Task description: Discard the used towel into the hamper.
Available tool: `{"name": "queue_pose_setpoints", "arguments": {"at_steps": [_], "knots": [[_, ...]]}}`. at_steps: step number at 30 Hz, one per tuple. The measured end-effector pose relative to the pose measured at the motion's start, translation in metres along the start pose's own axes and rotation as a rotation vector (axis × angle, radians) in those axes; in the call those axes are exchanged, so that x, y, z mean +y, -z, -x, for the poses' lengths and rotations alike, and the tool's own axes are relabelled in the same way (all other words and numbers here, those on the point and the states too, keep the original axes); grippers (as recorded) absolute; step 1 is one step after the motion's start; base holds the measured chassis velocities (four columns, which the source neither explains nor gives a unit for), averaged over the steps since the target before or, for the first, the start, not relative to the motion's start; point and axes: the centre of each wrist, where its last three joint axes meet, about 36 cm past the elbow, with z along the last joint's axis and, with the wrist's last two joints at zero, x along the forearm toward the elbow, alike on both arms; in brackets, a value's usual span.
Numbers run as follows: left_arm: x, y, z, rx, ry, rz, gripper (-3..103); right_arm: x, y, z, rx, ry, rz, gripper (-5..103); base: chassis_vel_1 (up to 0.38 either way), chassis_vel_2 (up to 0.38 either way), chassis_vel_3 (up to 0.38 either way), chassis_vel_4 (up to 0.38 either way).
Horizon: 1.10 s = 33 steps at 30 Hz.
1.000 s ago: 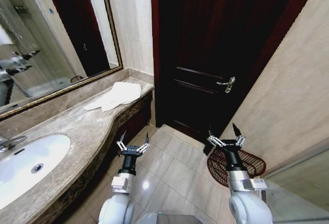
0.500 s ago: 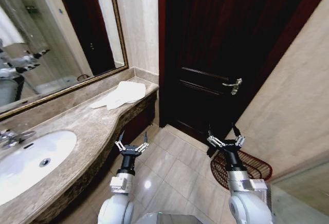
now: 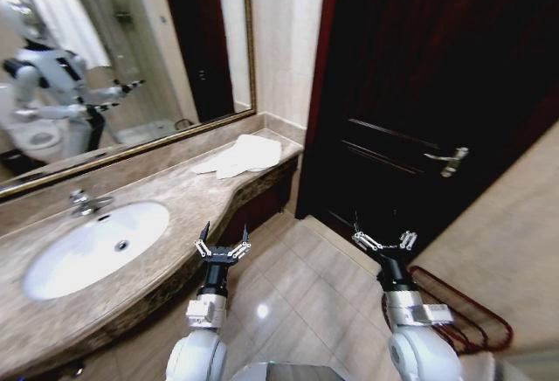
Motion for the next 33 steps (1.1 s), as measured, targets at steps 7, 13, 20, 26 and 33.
{"name": "queue_pose_setpoints", "arguments": {"at_steps": [7, 13, 20, 26, 33], "knots": [[0.001, -0.0033, 0.0002, -0.001, 0.011, 0.022, 100, 0.0018, 0.003, -0.0014, 0.005, -0.001, 0.007, 100, 0.079, 0.092, 0.084, 0.086], [0.0009, -0.004, 0.0001, 0.005, 0.021, 0.026, 100, 0.0026, 0.0049, -0.0031, 0.007, 0.003, 0.01, 100, 0.0, 0.0, 0.0, 0.0], [0.0008, -0.0055, -0.0003, 0.015, 0.043, 0.034, 100, 0.0037, 0.0052, -0.0055, 0.006, 0.007, 0.013, 100, -0.015, 0.008, 0.014, -0.016], [0.0008, -0.0066, -0.0004, 0.022, 0.046, 0.041, 100, 0.0041, 0.0049, -0.0066, 0.005, 0.013, 0.014, 100, -0.072, 0.092, 0.078, -0.093], [-0.0011, -0.0075, -0.0008, 0.026, 0.035, 0.04, 100, 0.0048, 0.0034, -0.0068, 0.005, 0.024, 0.019, 100, -0.107, 0.114, 0.121, -0.117]]}}
